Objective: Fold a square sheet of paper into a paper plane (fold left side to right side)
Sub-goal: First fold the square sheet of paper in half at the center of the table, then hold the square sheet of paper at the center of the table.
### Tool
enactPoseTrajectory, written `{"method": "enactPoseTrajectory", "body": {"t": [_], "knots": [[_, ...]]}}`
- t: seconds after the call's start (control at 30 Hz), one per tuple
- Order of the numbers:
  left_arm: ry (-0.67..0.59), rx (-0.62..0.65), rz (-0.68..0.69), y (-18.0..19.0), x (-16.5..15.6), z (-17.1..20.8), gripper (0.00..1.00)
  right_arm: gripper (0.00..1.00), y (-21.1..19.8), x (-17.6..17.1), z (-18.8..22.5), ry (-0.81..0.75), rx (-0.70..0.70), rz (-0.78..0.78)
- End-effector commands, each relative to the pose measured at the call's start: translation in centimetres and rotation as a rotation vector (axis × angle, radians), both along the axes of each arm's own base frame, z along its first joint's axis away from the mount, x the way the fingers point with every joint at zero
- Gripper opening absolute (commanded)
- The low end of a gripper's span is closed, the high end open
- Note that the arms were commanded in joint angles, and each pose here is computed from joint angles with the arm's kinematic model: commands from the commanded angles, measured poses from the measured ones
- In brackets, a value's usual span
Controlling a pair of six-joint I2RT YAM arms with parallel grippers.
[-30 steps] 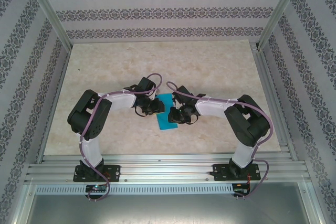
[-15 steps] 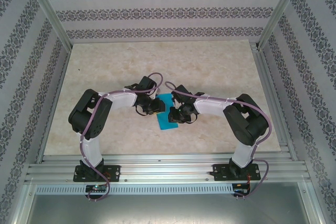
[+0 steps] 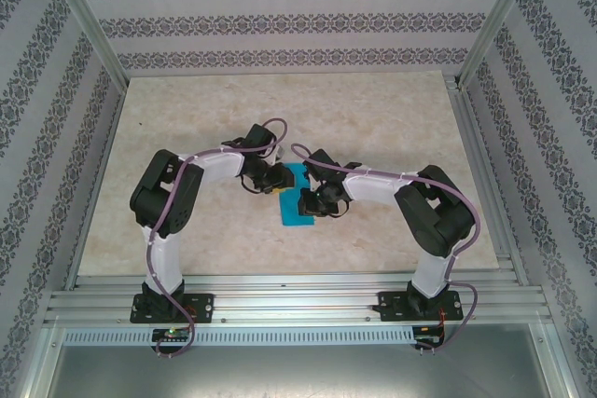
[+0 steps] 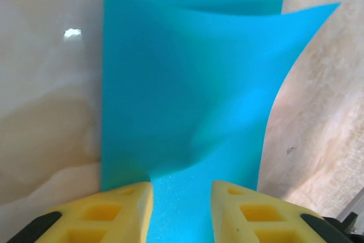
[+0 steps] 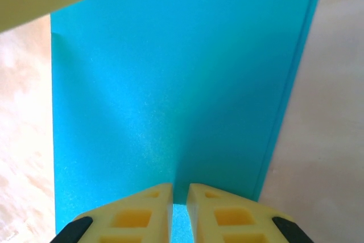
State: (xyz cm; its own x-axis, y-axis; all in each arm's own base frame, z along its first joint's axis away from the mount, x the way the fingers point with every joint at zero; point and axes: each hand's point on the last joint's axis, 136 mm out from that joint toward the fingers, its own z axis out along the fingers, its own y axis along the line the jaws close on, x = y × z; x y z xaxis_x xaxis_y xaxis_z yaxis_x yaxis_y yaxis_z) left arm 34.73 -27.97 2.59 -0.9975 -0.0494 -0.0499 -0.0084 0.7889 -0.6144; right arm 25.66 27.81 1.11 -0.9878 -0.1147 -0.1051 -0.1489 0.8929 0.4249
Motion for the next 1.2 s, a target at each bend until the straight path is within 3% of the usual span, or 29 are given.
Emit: {"method": "enactPoseTrajectory", "body": {"t": [0.0,0.3,0.57,0.8,1.0,1.17], "knots": [[-0.093,0.036,0.029,1.2,3.5,-0.7,0.36,0.17,-3.2,-2.3,-3.1,0.089,-0.163,0.009],[-0.121,0.01,0.05,1.1,5.8,-0.3,0.38,0.17,-3.4,-2.4,-3.2,0.09,-0.176,0.007],[-0.213,-0.028,0.092,3.5,6.5,4.0,0.38,0.17,-3.1,-2.1,-3.0,0.082,-0.165,0.0],[-0.239,-0.128,0.068,3.3,2.6,6.3,0.32,0.17,-3.0,-2.0,-2.9,0.081,-0.157,-0.003],[-0.173,-0.197,0.005,-0.4,-1.5,4.7,0.28,0.17,-3.0,-2.1,-2.9,0.08,-0.154,-0.005],[-0.162,-0.155,0.007,-1.5,-1.9,2.8,0.27,0.17,-2.8,-2.0,-2.9,0.078,-0.146,-0.004]]}}
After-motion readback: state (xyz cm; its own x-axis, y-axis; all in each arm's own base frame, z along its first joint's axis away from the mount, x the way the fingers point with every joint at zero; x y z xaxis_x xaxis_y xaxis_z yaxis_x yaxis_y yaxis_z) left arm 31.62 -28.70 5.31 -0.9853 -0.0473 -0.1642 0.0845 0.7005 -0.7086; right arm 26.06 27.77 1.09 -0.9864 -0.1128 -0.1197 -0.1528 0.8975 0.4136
